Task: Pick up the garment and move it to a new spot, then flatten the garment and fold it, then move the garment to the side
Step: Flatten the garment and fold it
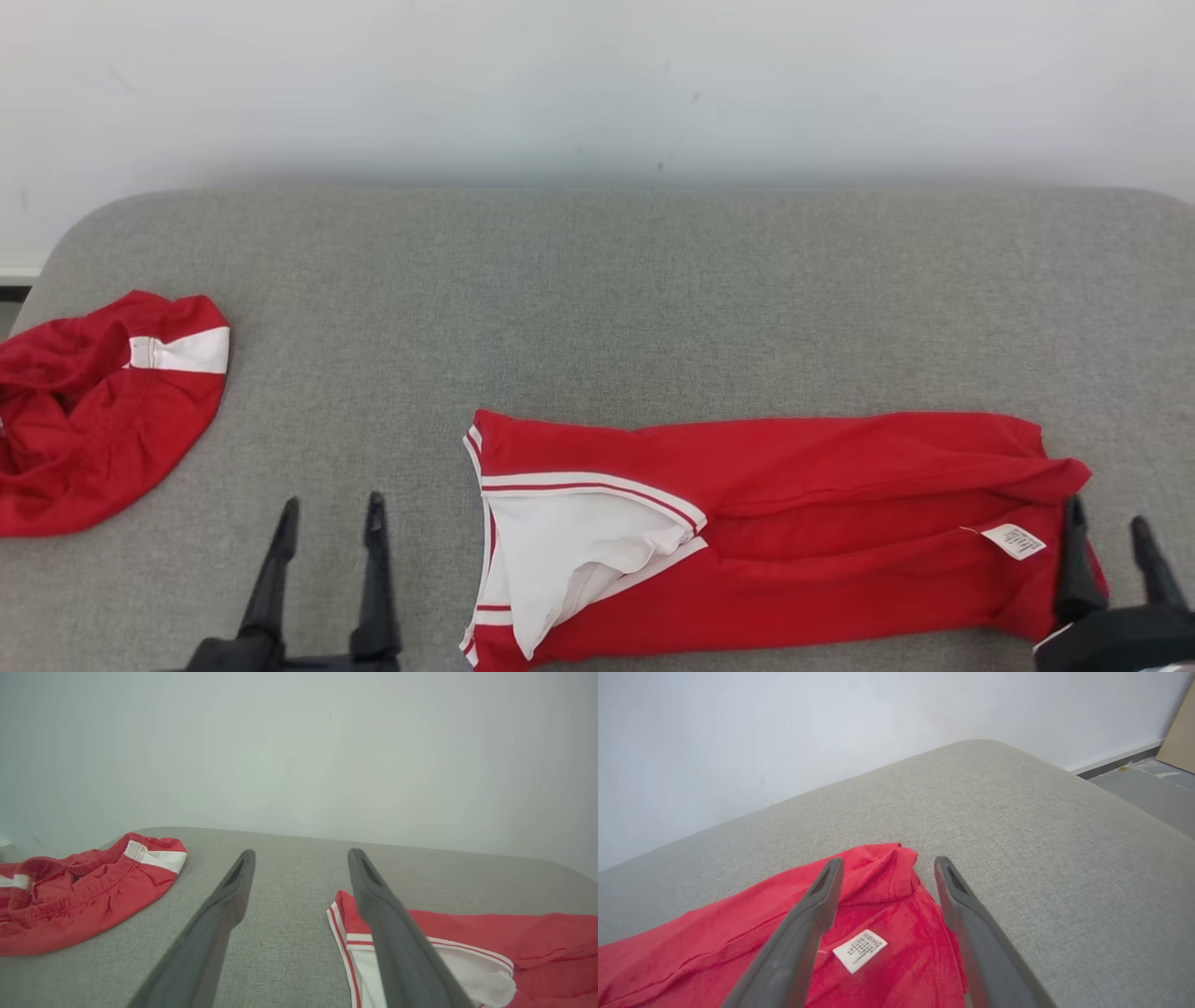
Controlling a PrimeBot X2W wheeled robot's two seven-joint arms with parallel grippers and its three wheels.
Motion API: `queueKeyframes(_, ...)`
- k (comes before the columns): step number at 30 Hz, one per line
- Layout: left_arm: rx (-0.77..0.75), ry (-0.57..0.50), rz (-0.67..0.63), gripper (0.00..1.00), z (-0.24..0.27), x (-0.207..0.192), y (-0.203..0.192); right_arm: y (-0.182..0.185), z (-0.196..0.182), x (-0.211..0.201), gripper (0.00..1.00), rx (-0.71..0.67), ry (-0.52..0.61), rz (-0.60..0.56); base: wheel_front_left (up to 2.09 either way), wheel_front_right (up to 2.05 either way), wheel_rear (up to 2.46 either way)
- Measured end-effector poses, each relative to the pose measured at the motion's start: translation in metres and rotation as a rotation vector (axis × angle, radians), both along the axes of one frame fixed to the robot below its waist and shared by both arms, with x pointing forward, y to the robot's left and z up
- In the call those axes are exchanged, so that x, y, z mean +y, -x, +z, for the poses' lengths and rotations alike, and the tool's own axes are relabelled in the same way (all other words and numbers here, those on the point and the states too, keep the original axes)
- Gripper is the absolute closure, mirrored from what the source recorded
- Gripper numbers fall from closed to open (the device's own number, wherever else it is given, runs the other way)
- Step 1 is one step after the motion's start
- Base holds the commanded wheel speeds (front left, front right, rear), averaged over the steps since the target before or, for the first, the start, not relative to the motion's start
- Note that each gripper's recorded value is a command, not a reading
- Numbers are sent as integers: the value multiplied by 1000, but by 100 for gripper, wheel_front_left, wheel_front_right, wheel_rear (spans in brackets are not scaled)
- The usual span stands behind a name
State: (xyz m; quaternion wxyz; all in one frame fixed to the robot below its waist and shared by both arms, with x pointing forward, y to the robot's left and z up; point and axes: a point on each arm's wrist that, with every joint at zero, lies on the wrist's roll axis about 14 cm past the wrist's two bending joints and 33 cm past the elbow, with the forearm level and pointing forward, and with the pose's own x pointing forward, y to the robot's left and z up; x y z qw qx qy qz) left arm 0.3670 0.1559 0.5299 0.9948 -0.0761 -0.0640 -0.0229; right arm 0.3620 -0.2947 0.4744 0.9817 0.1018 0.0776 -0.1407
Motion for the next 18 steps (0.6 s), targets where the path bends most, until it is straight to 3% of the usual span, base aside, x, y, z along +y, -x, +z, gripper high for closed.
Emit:
queueKeyframes(8, 37, 4, 51, 0, -17, 25, 11, 14, -25, 26, 0, 29, -47, 56, 0, 0, 0)
queueKeyframes(18, 72, -14, -1, 0, -32, 17, 14, 6, -26, 3, 0, 207, 21, 31, 0, 0, 0)
